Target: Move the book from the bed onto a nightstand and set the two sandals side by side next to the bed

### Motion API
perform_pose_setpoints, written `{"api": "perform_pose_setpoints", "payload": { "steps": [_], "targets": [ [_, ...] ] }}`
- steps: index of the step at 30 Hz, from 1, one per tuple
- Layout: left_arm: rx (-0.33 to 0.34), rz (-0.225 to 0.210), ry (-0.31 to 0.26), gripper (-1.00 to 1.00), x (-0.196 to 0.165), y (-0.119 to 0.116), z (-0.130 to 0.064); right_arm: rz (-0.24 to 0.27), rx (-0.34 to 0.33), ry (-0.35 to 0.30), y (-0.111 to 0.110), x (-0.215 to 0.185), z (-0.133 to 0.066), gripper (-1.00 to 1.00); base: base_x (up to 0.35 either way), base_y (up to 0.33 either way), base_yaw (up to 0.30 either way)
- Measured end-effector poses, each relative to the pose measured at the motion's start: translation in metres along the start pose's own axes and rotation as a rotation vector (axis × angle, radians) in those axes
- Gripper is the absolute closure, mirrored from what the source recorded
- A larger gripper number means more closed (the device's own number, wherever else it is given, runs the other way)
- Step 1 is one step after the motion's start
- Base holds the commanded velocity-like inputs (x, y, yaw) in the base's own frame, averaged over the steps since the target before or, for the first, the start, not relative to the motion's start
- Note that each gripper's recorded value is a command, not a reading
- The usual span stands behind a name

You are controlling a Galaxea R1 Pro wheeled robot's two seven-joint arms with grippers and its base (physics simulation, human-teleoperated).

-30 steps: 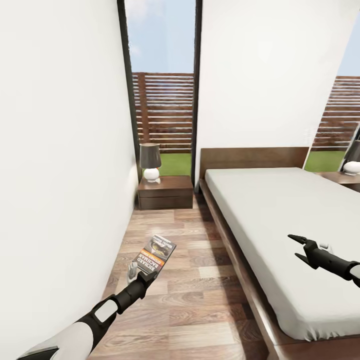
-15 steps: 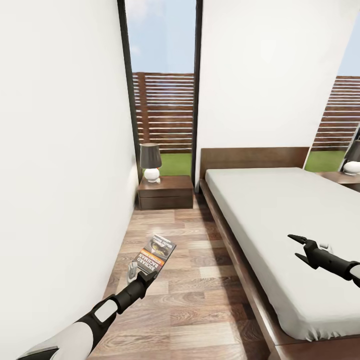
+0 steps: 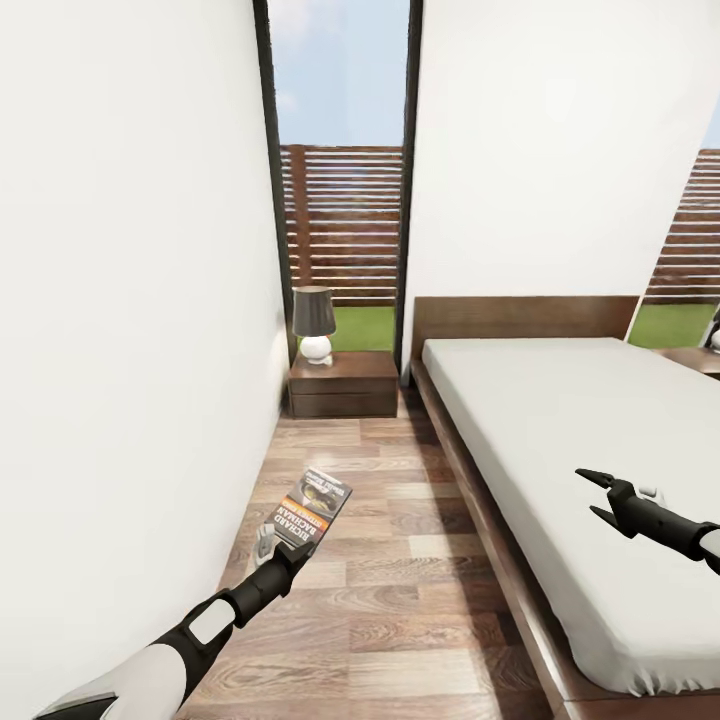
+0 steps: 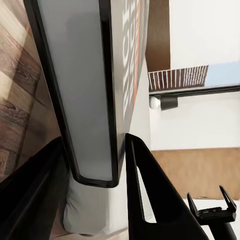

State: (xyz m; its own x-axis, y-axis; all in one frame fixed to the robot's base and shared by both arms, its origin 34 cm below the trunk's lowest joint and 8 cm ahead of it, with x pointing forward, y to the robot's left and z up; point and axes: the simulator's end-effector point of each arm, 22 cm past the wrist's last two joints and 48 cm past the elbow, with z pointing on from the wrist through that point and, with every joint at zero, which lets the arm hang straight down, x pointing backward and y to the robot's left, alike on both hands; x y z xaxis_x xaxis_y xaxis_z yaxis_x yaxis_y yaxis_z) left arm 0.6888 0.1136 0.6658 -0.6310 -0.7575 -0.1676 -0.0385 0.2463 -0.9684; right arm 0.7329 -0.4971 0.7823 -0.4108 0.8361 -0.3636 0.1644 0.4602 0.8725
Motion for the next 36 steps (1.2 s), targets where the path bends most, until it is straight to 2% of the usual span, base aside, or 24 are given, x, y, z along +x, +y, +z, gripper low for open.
{"api": "perform_pose_setpoints", "payload": {
  "steps": [36],
  "targets": [
    [0.002,0.015,-0.004,1.0,-0.0013,-0.001,0.0003,-0.003,0.006,-0.005,-0.0049,0.0016,-0.0011,-1.0,0.0,0.0,0.009]
  ]
}}
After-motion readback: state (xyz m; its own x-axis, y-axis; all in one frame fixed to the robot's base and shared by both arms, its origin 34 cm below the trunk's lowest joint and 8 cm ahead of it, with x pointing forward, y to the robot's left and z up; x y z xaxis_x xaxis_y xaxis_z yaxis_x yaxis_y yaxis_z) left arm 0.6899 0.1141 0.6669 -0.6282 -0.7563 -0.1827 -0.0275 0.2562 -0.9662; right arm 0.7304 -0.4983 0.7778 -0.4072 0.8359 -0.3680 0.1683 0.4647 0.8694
